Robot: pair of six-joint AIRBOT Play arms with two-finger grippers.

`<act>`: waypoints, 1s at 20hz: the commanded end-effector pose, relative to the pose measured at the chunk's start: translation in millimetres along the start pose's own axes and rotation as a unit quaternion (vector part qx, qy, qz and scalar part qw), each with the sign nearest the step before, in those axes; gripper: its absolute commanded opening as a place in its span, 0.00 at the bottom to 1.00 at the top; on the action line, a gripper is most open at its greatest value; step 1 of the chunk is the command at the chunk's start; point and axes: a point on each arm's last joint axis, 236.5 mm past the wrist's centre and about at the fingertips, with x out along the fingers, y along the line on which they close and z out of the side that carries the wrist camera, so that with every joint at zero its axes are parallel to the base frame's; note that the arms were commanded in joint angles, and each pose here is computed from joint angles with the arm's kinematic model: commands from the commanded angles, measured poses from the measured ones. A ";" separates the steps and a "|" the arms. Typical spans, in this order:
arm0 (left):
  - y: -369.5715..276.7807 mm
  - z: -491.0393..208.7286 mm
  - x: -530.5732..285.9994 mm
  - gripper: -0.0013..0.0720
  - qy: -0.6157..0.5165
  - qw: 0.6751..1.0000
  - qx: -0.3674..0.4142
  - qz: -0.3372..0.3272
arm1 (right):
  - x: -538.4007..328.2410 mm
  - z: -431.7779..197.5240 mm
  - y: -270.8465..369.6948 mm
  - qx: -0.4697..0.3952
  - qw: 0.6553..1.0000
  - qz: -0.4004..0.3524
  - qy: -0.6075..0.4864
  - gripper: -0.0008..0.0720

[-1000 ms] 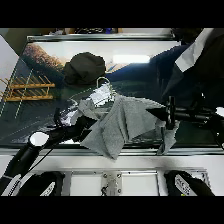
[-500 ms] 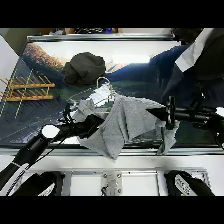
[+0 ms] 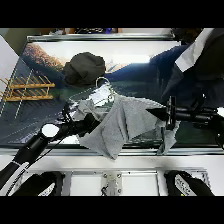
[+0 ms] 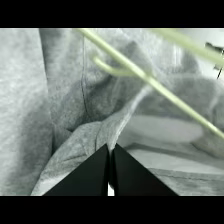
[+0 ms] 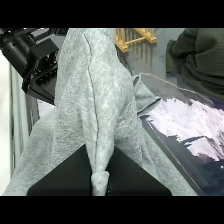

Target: Fold the clothes and pants, and hang the long-sleeved shirts on hangers.

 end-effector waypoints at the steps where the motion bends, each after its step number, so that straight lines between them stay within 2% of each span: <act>1: 2.0 10.1 -6.9 0.04 -0.007 1.000 -0.007 -0.001 | -2.2 11.1 6.6 0.027 1.000 -0.006 -0.001 0.04; 3: -3.7 19.2 -17.1 0.04 -0.025 1.000 -0.002 -0.013 | -5.1 16.7 11.4 0.043 0.999 -0.013 0.009 0.04; 5: -1.1 31.0 -30.6 0.03 -0.043 0.999 0.009 -0.009 | -8.7 22.6 18.2 0.017 0.999 -0.020 0.019 0.04; 14: 9.1 34.7 -41.8 0.04 -0.037 0.999 0.014 0.004 | -16.6 67.8 36.5 0.023 0.997 -0.069 -0.024 0.03; 20: -44.5 30.9 -45.3 0.04 -0.043 0.996 0.076 -0.035 | -17.8 94.3 33.1 0.059 0.992 -0.074 -0.082 0.03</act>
